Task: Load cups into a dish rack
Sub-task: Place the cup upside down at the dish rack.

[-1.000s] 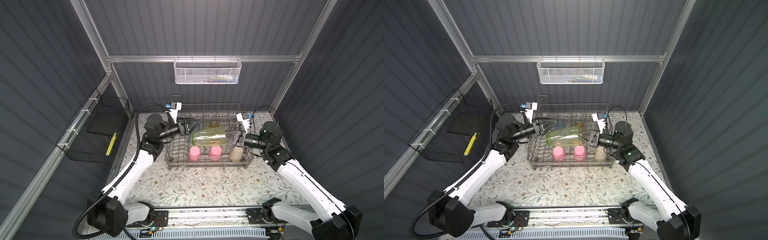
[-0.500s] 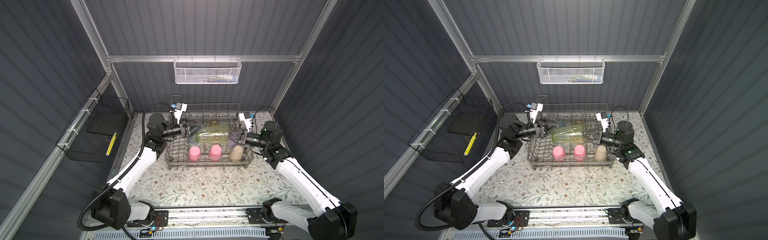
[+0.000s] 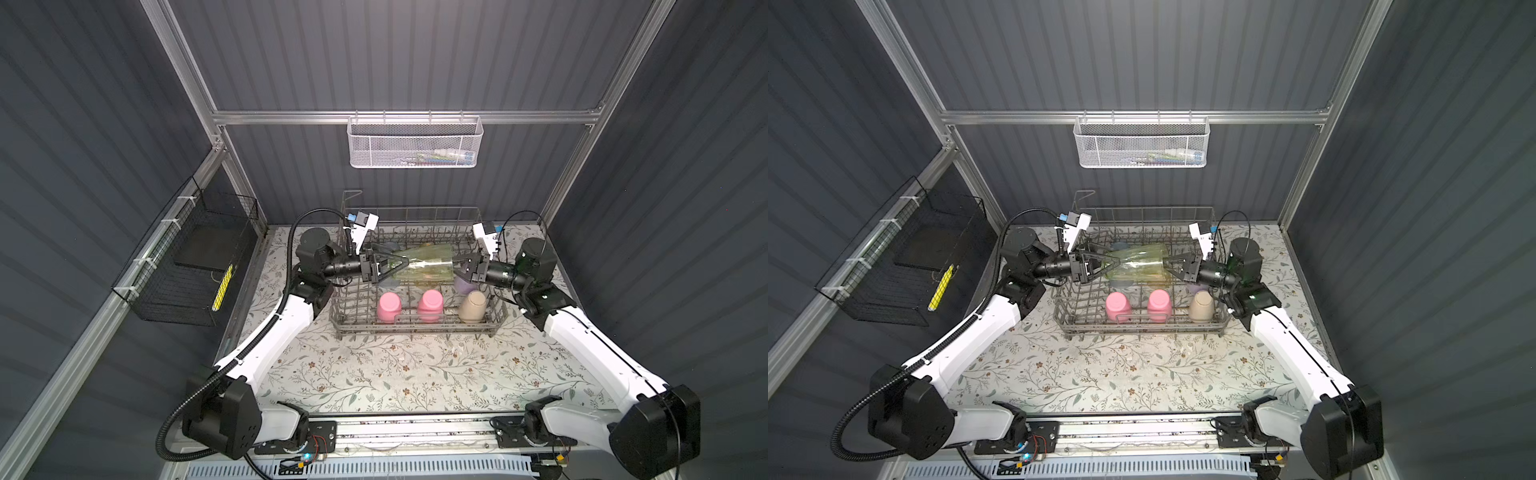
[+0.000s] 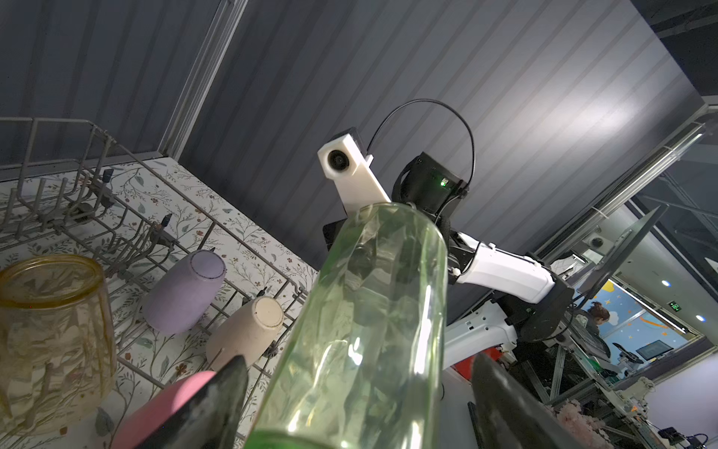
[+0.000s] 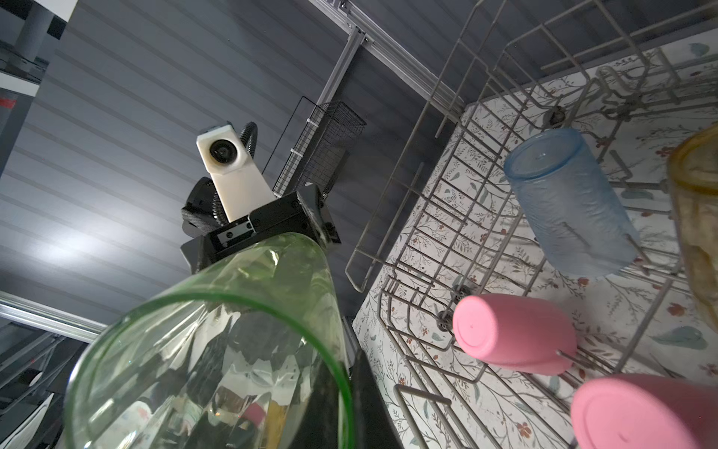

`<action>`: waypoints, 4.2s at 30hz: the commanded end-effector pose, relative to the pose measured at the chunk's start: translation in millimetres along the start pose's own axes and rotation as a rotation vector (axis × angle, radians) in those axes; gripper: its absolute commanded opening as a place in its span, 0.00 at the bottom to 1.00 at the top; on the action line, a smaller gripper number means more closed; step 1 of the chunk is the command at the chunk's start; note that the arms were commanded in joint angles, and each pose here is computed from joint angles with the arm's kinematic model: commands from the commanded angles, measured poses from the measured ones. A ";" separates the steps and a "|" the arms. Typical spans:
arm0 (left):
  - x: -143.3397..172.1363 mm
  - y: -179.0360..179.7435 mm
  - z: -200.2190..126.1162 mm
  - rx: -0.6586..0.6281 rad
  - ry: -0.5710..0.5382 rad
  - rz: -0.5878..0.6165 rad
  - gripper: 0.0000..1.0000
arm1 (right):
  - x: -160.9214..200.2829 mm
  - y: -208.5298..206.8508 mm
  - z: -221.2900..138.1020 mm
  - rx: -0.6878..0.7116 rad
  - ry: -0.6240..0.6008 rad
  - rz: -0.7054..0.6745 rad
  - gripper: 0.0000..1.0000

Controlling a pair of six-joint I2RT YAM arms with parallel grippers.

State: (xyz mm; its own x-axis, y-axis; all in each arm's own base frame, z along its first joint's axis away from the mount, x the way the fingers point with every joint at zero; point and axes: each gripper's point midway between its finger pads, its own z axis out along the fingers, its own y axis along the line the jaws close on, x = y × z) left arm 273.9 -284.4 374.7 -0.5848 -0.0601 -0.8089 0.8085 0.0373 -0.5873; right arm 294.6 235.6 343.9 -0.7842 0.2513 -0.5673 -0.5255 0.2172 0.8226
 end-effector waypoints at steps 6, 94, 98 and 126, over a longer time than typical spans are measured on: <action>9.9 -14.1 0.8 0.063 0.030 0.031 0.91 | -14.2 19.3 2.5 -0.069 -0.011 -0.041 0.00; 8.9 -37.6 4.5 0.103 -0.007 0.093 0.81 | -0.9 13.6 0.3 -0.078 0.025 -0.019 0.00; 9.2 -37.1 4.7 0.104 -0.008 0.091 0.72 | -0.6 12.5 0.7 -0.077 0.026 -0.016 0.00; -0.6 -36.8 -0.5 0.058 -0.053 0.100 0.53 | -6.2 17.2 -20.3 -0.074 -0.004 -0.031 0.27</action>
State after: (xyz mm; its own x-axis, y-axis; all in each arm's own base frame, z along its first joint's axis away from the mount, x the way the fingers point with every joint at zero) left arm 249.7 -290.3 381.9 -0.5403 -0.0826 -0.8374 0.8409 -0.0174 -0.5409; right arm 291.1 223.2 354.7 -0.7888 0.2496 -0.5616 -0.5366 0.1657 0.8274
